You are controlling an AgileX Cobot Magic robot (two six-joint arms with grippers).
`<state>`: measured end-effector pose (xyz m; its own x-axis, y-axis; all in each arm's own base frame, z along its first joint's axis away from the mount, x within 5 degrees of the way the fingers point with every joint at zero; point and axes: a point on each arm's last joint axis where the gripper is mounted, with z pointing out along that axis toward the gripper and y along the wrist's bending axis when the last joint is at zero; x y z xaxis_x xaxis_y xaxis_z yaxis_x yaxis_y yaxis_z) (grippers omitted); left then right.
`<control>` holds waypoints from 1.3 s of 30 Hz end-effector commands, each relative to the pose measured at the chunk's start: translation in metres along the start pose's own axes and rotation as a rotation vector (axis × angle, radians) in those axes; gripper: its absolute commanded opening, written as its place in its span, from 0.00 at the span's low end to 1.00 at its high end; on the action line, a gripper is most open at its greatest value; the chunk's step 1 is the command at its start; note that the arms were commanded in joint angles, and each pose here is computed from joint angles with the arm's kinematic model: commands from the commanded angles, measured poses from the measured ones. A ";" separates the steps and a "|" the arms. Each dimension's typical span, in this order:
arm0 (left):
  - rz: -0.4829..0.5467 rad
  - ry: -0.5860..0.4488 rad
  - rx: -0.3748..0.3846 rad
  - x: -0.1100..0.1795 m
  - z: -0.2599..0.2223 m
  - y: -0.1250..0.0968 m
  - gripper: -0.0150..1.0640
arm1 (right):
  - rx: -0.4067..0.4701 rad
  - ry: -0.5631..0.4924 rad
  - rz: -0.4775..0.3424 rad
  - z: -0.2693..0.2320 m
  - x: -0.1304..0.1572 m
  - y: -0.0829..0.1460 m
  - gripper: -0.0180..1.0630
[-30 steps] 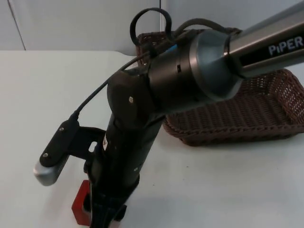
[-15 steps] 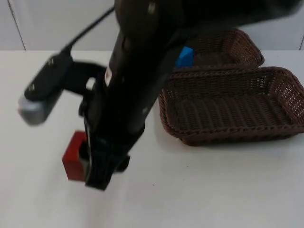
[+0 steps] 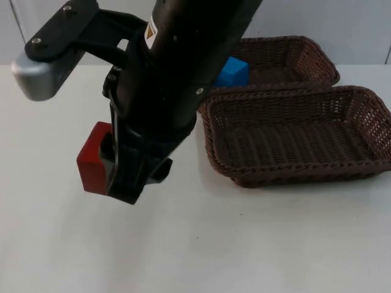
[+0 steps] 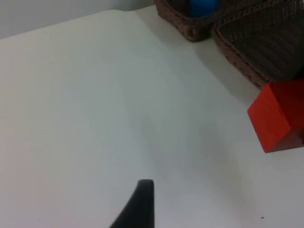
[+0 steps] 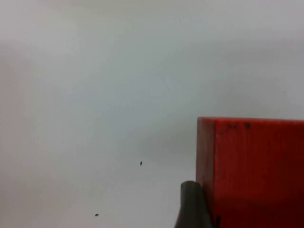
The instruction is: Pick up one cube with the left hand and place it into the upper basket. Pick up one cube with the right hand and place it into the lower basket.
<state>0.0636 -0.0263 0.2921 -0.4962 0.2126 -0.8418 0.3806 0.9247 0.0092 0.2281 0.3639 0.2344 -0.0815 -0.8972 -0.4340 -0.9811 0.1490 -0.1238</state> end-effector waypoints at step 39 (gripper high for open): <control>0.006 -0.008 -0.007 0.000 0.000 0.001 0.87 | 0.175 0.165 0.539 -0.036 0.110 -0.139 0.01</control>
<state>0.0637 -0.0261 0.2921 -0.4956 0.2142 -0.8417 0.3801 0.9249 0.0115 0.3474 0.2316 0.2292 -0.6013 -0.7378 -0.3068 -0.7596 0.6470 -0.0671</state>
